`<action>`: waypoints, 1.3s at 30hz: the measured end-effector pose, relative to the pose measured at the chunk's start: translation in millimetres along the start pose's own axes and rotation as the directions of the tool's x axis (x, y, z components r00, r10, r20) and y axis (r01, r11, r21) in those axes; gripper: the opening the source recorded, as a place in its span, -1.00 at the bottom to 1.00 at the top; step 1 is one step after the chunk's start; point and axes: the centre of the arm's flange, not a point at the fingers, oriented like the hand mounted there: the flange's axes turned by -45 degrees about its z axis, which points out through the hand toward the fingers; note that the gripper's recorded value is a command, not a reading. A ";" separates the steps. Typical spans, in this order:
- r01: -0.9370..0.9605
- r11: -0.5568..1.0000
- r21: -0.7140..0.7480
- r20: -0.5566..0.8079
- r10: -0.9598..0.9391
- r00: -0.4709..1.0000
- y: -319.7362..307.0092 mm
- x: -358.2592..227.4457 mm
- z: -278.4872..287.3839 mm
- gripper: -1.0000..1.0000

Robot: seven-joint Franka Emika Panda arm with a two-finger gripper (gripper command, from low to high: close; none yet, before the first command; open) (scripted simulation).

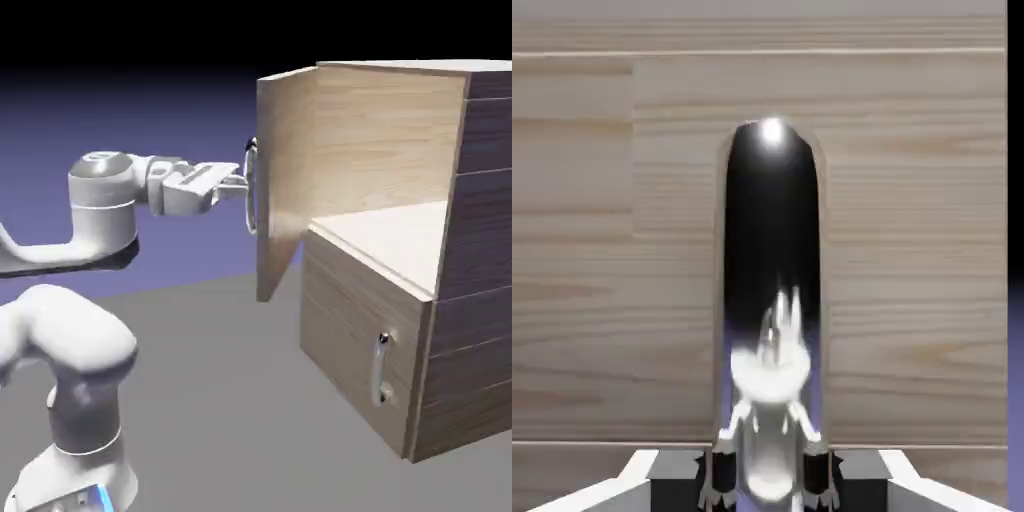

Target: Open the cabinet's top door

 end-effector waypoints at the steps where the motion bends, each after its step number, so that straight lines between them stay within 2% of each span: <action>1: 0.000 1.000 -0.017 0.000 0.000 1.000 -2.6 0.0 -6.3 -1.00; 12: 0.000 0.971 -0.239 0.000 0.000 1.000 -45.6 0.0 -83.7 -1.00; 23: 0.000 0.870 -0.492 0.000 0.000 1.000 -119.9 0.1 -162.3 -1.00; 39: 0.000 0.686 -0.728 0.000 0.000 1.000 -222.3 0.1 -222.0 -1.00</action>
